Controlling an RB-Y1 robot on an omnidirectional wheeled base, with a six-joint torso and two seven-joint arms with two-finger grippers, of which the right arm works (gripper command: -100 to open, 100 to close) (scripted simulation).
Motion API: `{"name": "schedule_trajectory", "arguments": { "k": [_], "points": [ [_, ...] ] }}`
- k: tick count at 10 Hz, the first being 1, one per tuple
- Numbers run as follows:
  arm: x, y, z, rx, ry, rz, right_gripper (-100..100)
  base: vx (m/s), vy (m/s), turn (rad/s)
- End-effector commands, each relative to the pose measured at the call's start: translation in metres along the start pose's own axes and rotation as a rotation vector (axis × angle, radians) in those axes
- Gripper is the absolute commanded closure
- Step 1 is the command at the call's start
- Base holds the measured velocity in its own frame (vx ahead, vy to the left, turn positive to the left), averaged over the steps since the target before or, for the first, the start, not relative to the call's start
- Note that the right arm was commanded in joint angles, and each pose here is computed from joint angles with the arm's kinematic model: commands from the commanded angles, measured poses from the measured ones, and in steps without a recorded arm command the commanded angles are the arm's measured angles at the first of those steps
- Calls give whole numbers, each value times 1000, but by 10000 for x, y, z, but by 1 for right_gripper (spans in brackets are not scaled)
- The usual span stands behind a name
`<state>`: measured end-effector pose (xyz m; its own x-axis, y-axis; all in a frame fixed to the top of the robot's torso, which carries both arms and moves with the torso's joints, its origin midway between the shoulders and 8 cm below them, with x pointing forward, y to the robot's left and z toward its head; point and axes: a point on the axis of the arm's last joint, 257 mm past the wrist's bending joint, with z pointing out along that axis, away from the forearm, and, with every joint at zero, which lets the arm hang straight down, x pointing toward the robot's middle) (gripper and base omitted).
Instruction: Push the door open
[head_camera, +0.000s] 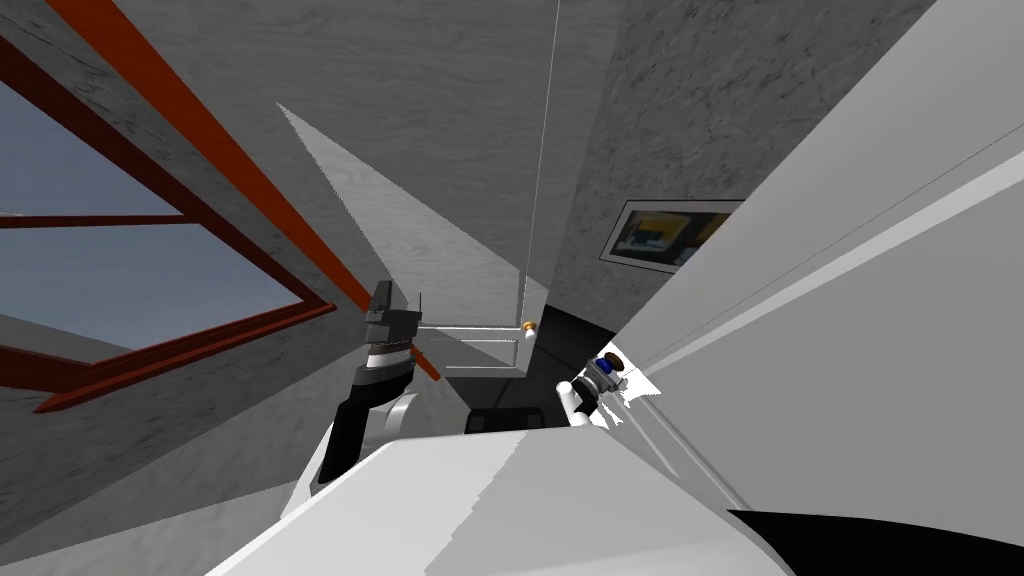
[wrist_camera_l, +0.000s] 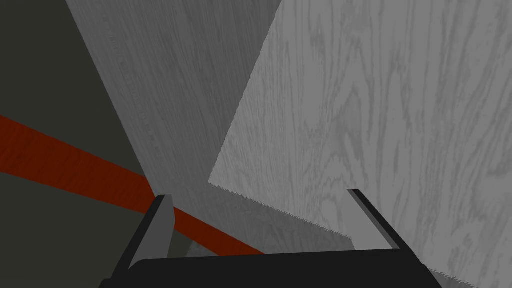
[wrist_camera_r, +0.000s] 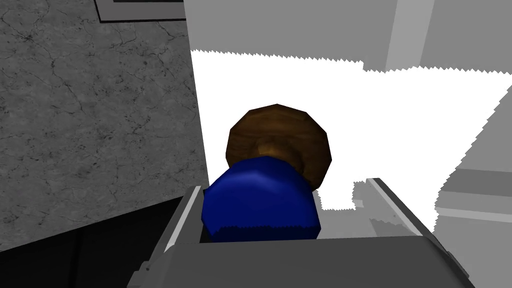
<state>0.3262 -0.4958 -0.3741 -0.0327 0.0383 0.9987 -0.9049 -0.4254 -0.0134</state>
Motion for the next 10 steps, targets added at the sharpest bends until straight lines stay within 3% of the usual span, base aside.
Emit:
{"name": "schedule_trajectory", "arguments": {
  "k": [1, 2, 6, 8, 9, 10],
  "points": [
    [26, 234, 104, -45, 29, -8, 100, 32, -57, 8],
    [26, 234, 104, -45, 29, -8, 100, 30, -26, 3],
    [67, 524, 168, -155, 43, -3, 100, 27, -76, 107],
    [67, 524, 168, -155, 43, -3, 100, 24, -59, 4],
    [74, 600, 175, -185, 45, -2, 100, 20, -52, 85],
    [74, 600, 175, -185, 45, -2, 100, 13, -49, 61]
  ]
}}
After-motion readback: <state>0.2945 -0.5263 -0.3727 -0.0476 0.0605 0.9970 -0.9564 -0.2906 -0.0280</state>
